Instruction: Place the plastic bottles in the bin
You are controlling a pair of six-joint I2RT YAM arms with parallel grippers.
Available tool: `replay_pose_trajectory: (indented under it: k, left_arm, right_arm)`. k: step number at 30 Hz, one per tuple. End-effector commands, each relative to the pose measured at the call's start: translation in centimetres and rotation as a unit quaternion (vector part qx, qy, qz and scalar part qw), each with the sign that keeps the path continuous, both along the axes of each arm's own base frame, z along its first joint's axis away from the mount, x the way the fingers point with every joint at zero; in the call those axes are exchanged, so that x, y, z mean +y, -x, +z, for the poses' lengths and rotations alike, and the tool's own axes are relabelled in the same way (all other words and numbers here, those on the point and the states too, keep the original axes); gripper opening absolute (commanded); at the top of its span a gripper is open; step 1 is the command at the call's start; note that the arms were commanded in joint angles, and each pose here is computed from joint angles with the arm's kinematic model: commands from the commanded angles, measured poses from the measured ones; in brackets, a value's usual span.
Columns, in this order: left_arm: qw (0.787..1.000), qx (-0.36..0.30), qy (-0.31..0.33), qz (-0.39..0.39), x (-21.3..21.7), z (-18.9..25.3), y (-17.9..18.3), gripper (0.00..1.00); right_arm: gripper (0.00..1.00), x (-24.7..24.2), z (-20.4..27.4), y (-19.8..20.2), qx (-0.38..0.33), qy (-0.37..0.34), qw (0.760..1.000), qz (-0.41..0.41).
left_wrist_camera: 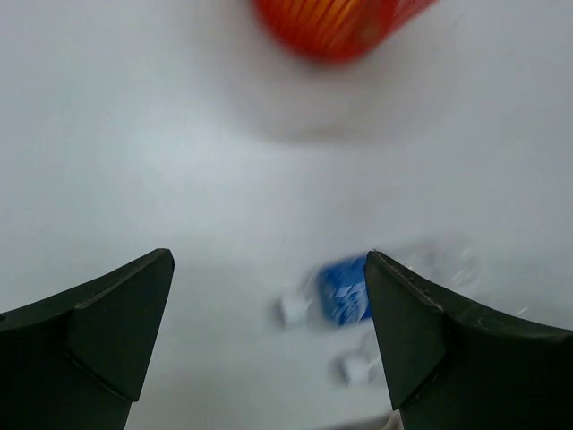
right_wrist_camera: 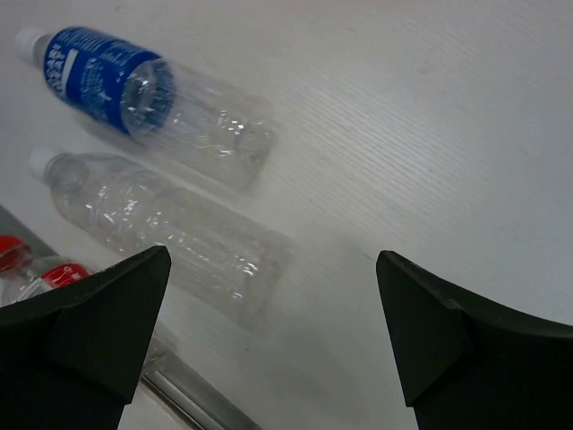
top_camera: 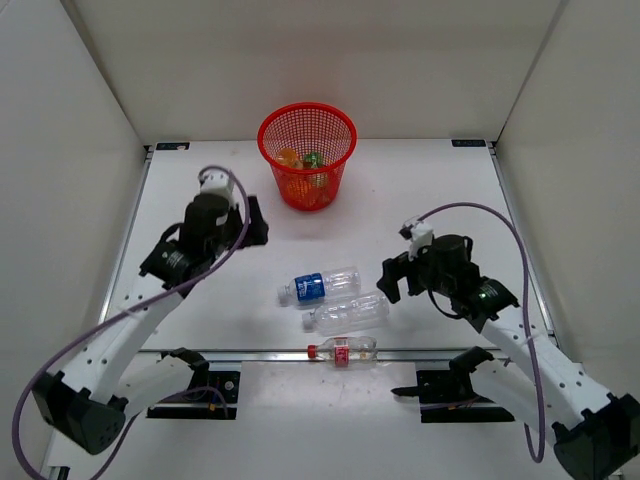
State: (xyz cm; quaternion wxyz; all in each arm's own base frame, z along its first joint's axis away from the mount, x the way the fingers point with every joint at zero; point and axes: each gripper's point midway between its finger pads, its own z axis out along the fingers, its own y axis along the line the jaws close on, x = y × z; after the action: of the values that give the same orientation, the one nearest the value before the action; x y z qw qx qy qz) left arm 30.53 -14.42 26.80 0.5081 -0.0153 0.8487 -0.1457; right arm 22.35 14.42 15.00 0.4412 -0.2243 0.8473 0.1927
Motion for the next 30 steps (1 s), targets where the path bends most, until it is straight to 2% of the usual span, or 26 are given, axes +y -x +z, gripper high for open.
replay_pose_trajectory:
  k: [1, 2, 5, 11, 14, 21, 25, 30]
  left_arm:
    - [0.985, 0.166, -0.027, 0.039, 3.3, -10.1, 6.9, 0.99]
    - [0.98, 0.196, -0.025, 0.034, 3.7, -12.0, 8.5, 0.98]
    - [0.976, 0.215, 0.009, 0.045, 4.5, -13.7, 11.1, 0.99]
    - [0.974, 0.208, 0.074, 0.057, 4.6, -14.1, 13.3, 0.99]
    - [0.971, 0.219, 0.079, 0.057, 4.6, -14.7, 14.4, 0.99]
    - [0.971, 0.209, 0.097, 0.061, 4.8, -14.2, 15.3, 0.98]
    - [0.97, 0.212, 0.101, 0.062, 4.9, -14.4, 15.5, 0.99]
    - [0.97, 0.214, 0.099, 0.058, 4.8, -14.6, 15.6, 0.99]
  right_arm:
    - [0.97, 3.4, 2.1, -1.0, -0.05, -0.006, 0.997, 0.064]
    - [0.97, 4.6, 2.1, -1.0, -0.049, -0.004, 0.995, 0.088]
    - [0.99, 7.1, 1.5, -1.5, -0.048, 0.014, 0.989, 0.141]
    - [0.99, 10.5, 1.1, -4.5, -0.08, 0.071, 0.974, 0.202]
    - [0.98, 12.2, 0.3, -5.1, -0.091, 0.105, 0.96, 0.243]
    - [0.98, 15.7, -1.4, -4.9, -0.12, 0.118, 0.93, 0.328]
    - [0.97, 17.2, -2.8, -4.5, -0.109, 0.111, 0.92, 0.359]
    - [0.96, 18.5, -5.7, -5.1, -0.09, 0.143, 0.91, 0.378]
